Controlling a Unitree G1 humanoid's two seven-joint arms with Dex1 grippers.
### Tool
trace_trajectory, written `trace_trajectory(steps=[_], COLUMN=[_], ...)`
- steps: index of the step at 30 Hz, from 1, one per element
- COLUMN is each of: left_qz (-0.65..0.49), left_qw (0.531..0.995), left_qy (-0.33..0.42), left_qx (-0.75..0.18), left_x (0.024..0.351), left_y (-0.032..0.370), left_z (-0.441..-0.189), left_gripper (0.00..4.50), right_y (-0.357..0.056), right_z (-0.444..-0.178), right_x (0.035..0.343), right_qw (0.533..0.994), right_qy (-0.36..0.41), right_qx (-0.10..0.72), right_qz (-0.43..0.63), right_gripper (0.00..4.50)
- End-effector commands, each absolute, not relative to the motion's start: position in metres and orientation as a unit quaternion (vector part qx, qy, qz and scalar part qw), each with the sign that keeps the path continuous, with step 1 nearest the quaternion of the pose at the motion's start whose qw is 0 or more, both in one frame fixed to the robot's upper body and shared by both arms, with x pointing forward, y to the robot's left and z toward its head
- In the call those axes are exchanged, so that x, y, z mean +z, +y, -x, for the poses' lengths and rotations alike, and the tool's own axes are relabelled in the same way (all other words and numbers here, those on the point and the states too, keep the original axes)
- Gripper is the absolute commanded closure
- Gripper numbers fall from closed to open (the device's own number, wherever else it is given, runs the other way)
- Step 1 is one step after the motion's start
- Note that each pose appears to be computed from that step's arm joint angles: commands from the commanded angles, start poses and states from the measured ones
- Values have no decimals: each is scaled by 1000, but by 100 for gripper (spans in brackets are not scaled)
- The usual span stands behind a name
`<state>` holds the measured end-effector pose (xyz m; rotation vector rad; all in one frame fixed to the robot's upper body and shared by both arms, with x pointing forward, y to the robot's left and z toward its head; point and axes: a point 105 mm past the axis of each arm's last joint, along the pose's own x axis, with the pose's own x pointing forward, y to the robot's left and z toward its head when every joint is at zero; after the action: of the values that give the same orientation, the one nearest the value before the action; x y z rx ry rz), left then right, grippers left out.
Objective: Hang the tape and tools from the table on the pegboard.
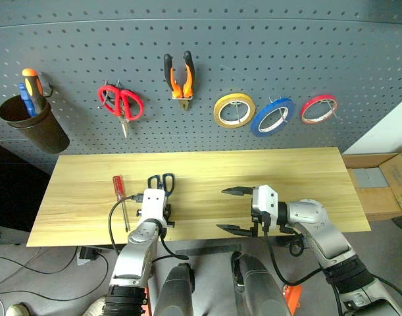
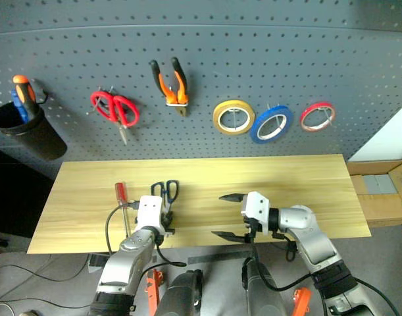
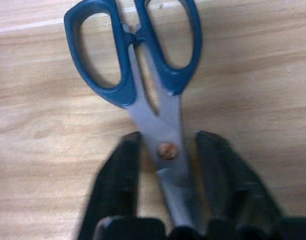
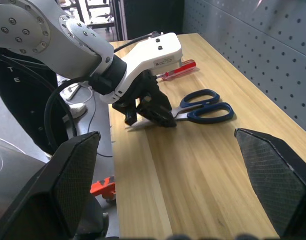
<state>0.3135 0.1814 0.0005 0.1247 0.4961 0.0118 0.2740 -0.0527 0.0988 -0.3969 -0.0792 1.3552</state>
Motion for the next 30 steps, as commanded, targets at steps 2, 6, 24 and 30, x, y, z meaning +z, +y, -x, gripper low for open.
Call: trace_trajectory(steps=[2,6,24,30], left_qz=[-72,-73,-358,-393], left_qw=[956,959,931,904], left_qy=[285,274,-59,-165], left_qx=[21,16,-36,31], left_x=[-19,-16,125,171], left_y=[192,191,196,207], left_z=[-301,-299,-245,-248], left_gripper=[398,398,398,398], right_y=[-52,-52,-50,-44], right_z=[-275,-276,-263,-275], right_x=[108,109,182,211], right_qw=[759,760,803,810], right_qy=[-61,-63,-144,-193], right_qx=[620,619,577,554], right_qz=[187,186,30,13], right_gripper=[0,0,0,0])
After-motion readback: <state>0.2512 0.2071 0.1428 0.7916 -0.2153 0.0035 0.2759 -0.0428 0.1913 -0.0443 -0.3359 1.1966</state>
